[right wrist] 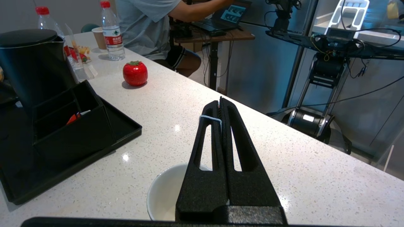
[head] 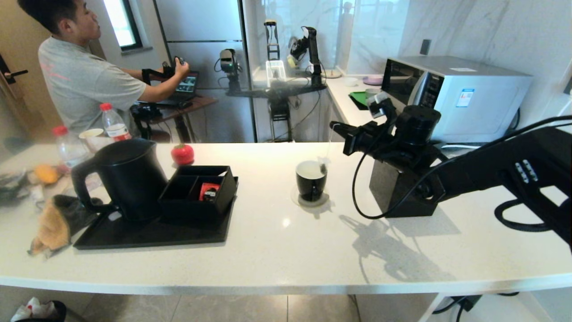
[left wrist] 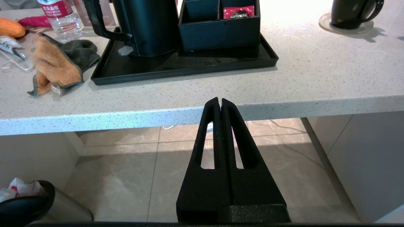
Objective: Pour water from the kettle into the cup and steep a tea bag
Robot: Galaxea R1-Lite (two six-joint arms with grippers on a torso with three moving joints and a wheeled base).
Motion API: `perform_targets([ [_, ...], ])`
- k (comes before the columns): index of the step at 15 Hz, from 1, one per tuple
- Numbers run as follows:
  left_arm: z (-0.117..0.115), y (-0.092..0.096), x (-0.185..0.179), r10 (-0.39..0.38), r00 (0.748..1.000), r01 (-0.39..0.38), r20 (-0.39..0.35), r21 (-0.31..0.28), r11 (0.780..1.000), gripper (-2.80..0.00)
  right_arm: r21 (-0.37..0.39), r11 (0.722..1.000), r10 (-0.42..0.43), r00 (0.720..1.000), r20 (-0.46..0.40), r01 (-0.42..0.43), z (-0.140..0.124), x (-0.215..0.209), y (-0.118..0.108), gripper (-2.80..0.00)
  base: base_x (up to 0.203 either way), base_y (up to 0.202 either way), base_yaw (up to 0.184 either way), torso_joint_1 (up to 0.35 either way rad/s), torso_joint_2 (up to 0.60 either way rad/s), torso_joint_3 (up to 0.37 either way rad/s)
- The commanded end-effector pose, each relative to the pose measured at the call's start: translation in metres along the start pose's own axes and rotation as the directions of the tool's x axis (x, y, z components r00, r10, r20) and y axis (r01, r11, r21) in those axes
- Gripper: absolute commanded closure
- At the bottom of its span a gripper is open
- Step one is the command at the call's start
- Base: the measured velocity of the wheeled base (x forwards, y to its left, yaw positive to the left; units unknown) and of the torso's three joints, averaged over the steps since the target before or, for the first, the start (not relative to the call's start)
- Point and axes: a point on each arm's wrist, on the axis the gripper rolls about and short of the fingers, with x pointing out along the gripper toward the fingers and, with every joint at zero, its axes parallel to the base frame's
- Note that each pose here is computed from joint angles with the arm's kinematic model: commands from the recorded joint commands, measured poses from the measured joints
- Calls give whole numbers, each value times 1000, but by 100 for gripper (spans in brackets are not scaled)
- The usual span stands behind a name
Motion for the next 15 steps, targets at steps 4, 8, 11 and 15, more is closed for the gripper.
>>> perform_targets([
  [4,0,0,0,0,1000,0,-1,0,1000,0,-11,1000,-3,1000,22,3,10,-2,-2,0,0,0,0,0,0,0],
  [8,0,0,0,0,1000,0,-1,-1,1000,0,-10,1000,-3,1000,23,3,11,-3,-1,0,0,0,0,0,0,0],
  [11,0,0,0,0,1000,0,0,1,1000,0,-11,1000,-3,1000,22,3,11,-3,-1,0,0,0,0,0,0,0],
  [15,0,0,0,0,1000,0,0,0,1000,0,-13,1000,-4,1000,29,5,15,-4,-2,0,0,0,0,0,0,0],
])
